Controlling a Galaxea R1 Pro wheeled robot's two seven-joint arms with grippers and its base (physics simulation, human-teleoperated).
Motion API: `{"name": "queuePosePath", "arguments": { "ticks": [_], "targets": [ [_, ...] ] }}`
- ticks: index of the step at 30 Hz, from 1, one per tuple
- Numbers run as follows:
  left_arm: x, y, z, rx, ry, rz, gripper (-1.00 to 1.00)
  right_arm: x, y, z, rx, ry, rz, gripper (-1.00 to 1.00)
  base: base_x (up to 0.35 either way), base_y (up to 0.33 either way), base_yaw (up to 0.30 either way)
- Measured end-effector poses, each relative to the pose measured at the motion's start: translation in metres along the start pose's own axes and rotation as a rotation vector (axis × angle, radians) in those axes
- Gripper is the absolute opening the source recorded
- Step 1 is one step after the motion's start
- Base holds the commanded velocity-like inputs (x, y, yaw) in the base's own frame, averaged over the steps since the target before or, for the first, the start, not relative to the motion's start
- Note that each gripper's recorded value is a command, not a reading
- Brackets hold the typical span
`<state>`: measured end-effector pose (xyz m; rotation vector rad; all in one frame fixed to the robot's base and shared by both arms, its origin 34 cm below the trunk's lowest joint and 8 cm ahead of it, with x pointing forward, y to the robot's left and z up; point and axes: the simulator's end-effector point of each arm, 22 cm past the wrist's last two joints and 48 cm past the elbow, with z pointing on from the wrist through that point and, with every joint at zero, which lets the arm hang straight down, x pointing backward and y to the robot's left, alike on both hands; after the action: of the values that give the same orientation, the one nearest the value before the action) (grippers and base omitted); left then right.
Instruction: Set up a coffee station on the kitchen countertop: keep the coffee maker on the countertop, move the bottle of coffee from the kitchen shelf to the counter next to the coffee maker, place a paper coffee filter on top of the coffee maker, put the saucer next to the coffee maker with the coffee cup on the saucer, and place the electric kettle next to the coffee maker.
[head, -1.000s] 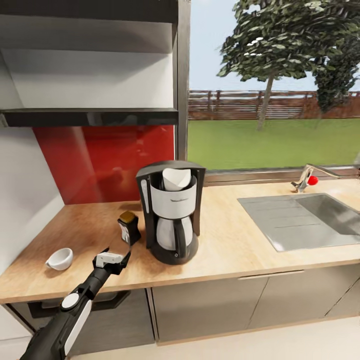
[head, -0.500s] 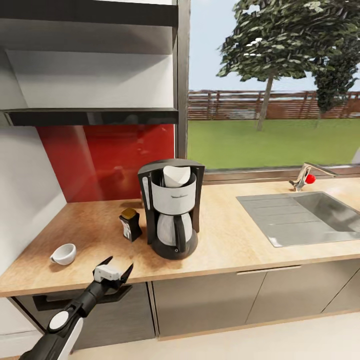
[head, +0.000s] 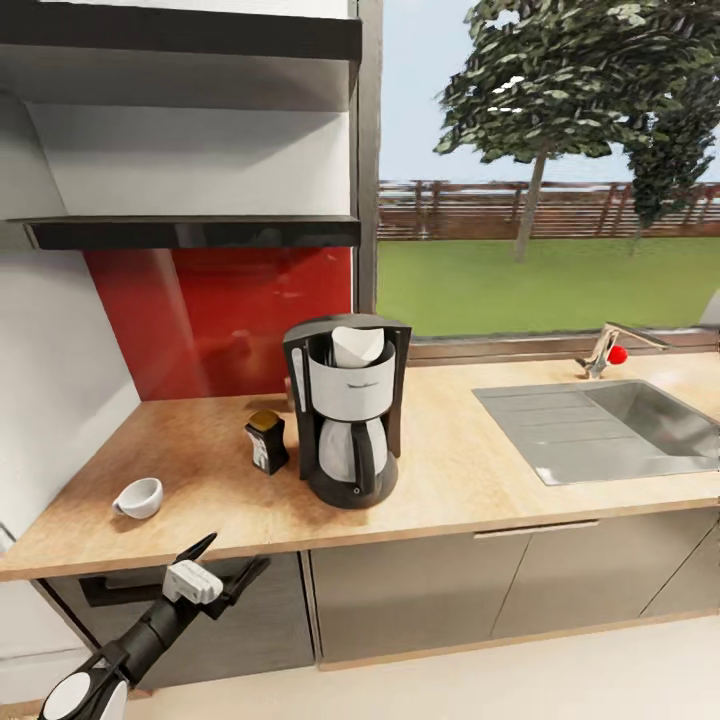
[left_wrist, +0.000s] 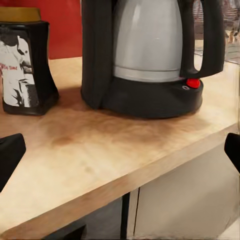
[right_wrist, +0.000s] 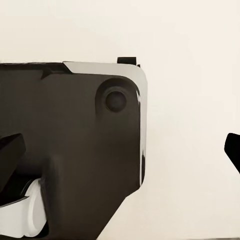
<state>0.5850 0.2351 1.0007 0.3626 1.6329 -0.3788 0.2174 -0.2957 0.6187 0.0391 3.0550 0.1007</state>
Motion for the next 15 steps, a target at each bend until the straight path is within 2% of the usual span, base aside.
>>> {"name": "queuePosePath", "arguments": {
  "ticks": [6,9,11,12,14,15],
  "targets": [
    [0.0,0.002,-0.001,-0.004,-0.001,0.0,1.0,0.0,0.0,0.0,0.001,-0.001,0.0,1.0,-0.274,0.103,0.0],
    [0.005,0.001,-0.005,-0.005,0.01,-0.006,1.0,-0.001,0.0,0.0,0.001,-0.002,0.0,1.0,-0.038,0.016,0.0],
    [0.02,-0.005,-0.015,-0.005,0.037,-0.021,1.0,0.0,0.0,0.0,0.001,-0.002,0.0,1.0,-0.008,0.004,0.0],
    [0.03,-0.009,-0.023,-0.006,0.056,-0.034,1.0,-0.001,0.0,0.0,0.0,-0.002,0.0,1.0,-0.002,0.001,0.0],
    [0.059,-0.019,-0.049,-0.021,0.095,-0.11,1.0,-0.001,0.0,0.0,0.0,-0.004,-0.001,1.0,-0.001,0.0,0.0],
    [0.064,-0.02,-0.053,-0.026,0.101,-0.126,1.0,-0.001,0.0,0.0,0.0,-0.004,-0.001,1.0,0.0,0.0,0.0]
  ]
}}
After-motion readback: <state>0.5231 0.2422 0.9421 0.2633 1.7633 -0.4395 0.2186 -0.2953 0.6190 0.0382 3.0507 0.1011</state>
